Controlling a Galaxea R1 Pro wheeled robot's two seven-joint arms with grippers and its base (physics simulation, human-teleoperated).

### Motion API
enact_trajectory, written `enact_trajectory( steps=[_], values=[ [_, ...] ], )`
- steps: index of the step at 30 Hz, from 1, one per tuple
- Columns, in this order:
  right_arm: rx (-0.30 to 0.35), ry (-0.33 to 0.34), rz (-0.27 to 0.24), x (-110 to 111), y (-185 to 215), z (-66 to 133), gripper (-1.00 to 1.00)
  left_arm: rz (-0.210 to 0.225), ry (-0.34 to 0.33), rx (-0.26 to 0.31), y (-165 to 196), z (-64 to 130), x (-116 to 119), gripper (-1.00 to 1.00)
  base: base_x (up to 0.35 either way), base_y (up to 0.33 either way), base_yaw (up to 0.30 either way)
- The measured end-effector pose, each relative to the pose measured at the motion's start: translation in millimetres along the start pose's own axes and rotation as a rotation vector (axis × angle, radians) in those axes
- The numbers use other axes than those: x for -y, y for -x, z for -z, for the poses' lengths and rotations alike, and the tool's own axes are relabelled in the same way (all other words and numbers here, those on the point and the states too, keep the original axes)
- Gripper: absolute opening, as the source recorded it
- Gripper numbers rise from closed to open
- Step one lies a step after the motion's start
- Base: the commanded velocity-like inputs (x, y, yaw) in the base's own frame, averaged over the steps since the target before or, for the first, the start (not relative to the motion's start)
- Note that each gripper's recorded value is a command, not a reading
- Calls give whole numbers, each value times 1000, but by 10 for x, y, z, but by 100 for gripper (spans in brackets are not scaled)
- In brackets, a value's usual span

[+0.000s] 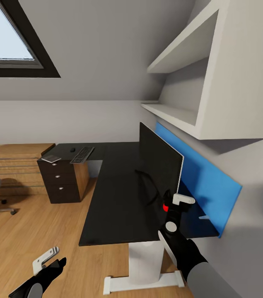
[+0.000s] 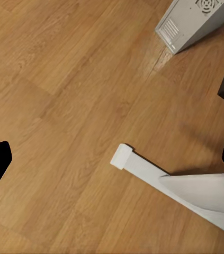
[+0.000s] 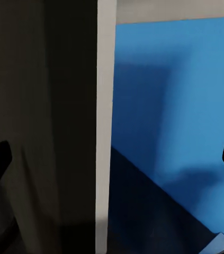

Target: In the bedroom, organize the workspace by keeping the computer under the desk, ensuring the monitor is on the desk, placing the keyboard on the desk next to the monitor, placing the mouse on the desk next to the keyboard, moving the folder from the swivel chair onto the desk next to the mouse, stacking the notebook on top of the folder with the pen on top of the notebook, and positioning the swivel chair next to the desk.

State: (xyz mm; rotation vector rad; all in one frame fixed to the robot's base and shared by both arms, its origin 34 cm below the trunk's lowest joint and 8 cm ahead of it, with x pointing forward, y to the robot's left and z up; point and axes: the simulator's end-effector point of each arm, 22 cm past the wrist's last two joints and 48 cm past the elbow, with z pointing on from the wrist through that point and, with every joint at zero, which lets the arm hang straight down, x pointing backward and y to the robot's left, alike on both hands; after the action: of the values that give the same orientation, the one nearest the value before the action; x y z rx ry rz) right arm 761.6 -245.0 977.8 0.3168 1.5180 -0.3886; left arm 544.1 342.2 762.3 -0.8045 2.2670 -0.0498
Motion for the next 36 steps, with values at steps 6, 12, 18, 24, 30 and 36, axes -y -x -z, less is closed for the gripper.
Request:
enact_trajectory(
  steps=[6,12,18,24,30,36],
  values=[
    [0,2,-1,-9,2,3,100,0,1,-2,-10,-4,-3,100,0,0,0],
    [2,2,-1,-6,5,2,100,-5,7,-19,-87,-30,-27,100,39,0,0],
    [1,37,-1,-80,1,3,100,-5,7,-20,-90,-31,-26,100,12,0,0],
    [0,89,-1,-195,-5,13,100,-5,8,-20,-89,-31,-27,100,1,0,0],
    [0,99,-1,-216,-5,15,100,-5,8,-20,-89,-31,-28,100,0,0,0],
    [0,103,-1,-225,-5,16,100,-5,8,-20,-89,-31,-27,100,0,0,0]
  ],
)
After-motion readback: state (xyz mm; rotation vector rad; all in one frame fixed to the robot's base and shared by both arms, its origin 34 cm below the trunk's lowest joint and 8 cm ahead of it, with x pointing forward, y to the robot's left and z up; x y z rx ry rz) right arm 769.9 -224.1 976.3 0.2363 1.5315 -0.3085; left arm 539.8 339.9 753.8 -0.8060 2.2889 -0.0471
